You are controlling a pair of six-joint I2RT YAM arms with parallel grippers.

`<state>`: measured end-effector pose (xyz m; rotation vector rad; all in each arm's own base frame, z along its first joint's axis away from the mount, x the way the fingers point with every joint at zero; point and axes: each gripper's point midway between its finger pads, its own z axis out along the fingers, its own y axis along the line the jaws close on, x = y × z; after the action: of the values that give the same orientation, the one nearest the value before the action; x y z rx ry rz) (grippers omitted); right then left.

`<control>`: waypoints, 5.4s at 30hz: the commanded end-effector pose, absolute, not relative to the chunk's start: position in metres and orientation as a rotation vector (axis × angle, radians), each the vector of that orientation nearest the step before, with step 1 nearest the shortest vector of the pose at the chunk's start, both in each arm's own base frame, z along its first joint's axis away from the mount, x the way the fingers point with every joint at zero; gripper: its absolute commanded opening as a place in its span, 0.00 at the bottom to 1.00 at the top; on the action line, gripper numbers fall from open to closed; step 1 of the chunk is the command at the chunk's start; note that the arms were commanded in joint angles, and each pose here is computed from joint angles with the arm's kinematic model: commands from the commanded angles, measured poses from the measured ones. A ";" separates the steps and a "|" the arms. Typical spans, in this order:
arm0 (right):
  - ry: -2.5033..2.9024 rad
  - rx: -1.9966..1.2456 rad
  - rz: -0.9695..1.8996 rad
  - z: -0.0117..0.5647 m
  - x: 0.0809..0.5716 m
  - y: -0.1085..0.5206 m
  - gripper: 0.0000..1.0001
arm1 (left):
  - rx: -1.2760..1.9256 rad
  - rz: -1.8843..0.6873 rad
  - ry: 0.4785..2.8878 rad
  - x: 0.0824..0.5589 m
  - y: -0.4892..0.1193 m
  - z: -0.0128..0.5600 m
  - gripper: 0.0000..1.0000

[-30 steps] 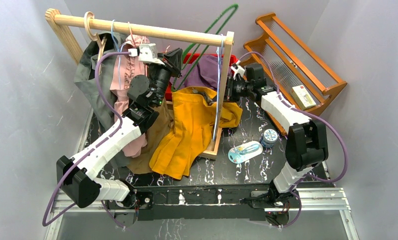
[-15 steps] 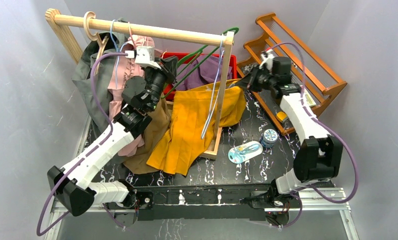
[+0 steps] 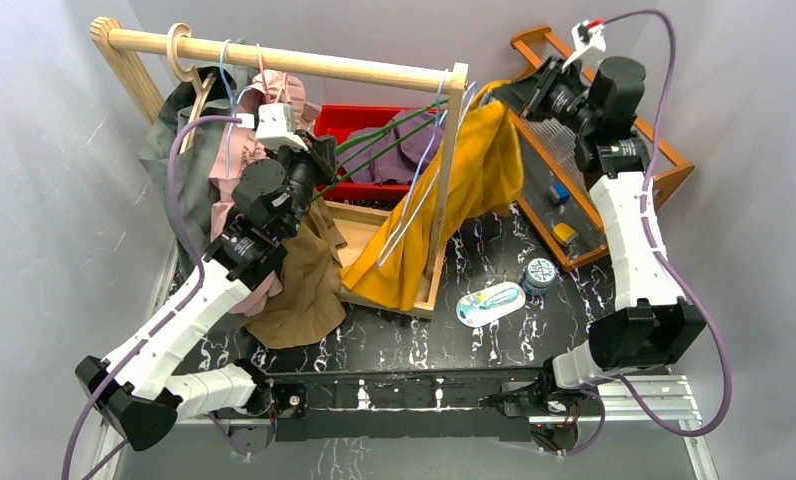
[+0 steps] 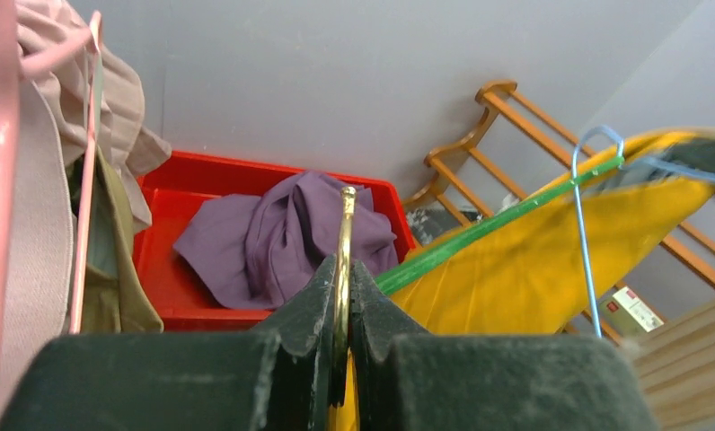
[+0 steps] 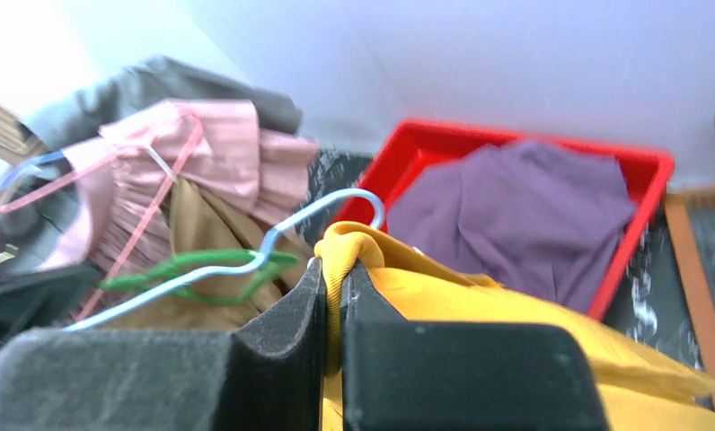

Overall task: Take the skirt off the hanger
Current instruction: Pick up the skirt from the center of the board, then place the skirt in the bin.

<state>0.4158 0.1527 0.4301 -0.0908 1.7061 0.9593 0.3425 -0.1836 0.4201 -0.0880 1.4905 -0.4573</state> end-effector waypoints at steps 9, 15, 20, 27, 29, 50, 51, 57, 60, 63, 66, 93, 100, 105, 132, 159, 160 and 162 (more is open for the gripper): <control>1.282 -0.232 0.944 0.593 0.390 0.151 0.00 | -0.096 -0.421 1.508 0.331 -0.169 0.418 0.00; 1.213 -0.270 0.942 0.626 0.372 0.152 0.00 | -0.097 -0.434 1.516 0.328 -0.170 0.416 0.00; 1.334 -0.268 1.025 0.576 0.384 0.162 0.00 | -0.099 -0.430 1.517 0.326 -0.167 0.416 0.00; 1.596 -0.203 1.313 0.454 0.382 0.207 0.00 | -0.101 -0.435 1.528 0.327 -0.169 0.411 0.00; 1.733 -0.195 1.320 0.412 0.384 0.226 0.00 | -0.101 -0.439 1.533 0.328 -0.171 0.409 0.00; 2.475 -0.277 0.708 0.163 0.350 0.175 0.48 | -0.058 -0.419 1.535 0.331 -0.174 0.405 0.00; 2.460 -0.299 0.668 0.166 0.350 0.170 0.53 | -0.055 -0.421 1.538 0.331 -0.175 0.404 0.00; 2.116 -0.423 0.441 0.202 0.369 0.147 0.90 | -0.047 -0.414 1.542 0.332 -0.175 0.399 0.00; 1.948 -0.571 0.418 0.209 0.362 0.149 0.95 | -0.030 -0.426 1.545 0.328 -0.176 0.400 0.00; 1.749 -0.746 0.324 0.214 0.352 0.147 0.98 | -0.036 -0.422 1.537 0.326 -0.173 0.403 0.00; 1.558 -0.906 0.206 0.219 0.344 0.145 0.98 | -0.033 -0.418 1.525 0.324 -0.171 0.405 0.00; 1.671 -1.399 0.448 0.076 0.346 0.197 0.98 | -0.045 -0.452 1.527 0.321 -0.173 0.411 0.00; 1.685 -1.425 0.469 0.062 0.349 0.201 0.73 | -0.050 -0.452 1.539 0.323 -0.174 0.408 0.00; 1.710 -1.452 0.493 0.061 0.350 0.203 0.31 | -0.061 -0.442 1.539 0.323 -0.171 0.409 0.00; 1.577 -0.069 0.739 0.318 0.381 0.125 0.00 | -0.087 -0.445 1.490 0.321 -0.166 0.425 0.00; 1.180 -0.102 1.272 0.455 0.514 0.220 0.00 | -0.290 -0.430 1.385 0.333 -0.146 0.461 0.00; 1.176 -0.079 1.273 0.452 0.520 0.223 0.00 | -0.293 -0.426 1.384 0.333 -0.145 0.460 0.00; 1.166 -0.032 1.271 0.443 0.532 0.231 0.00 | -0.296 -0.420 1.383 0.333 -0.144 0.460 0.00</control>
<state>0.5417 0.2242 0.3555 0.0215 1.4820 1.2573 0.3361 -0.1550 0.4329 -0.2370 1.4667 -0.4097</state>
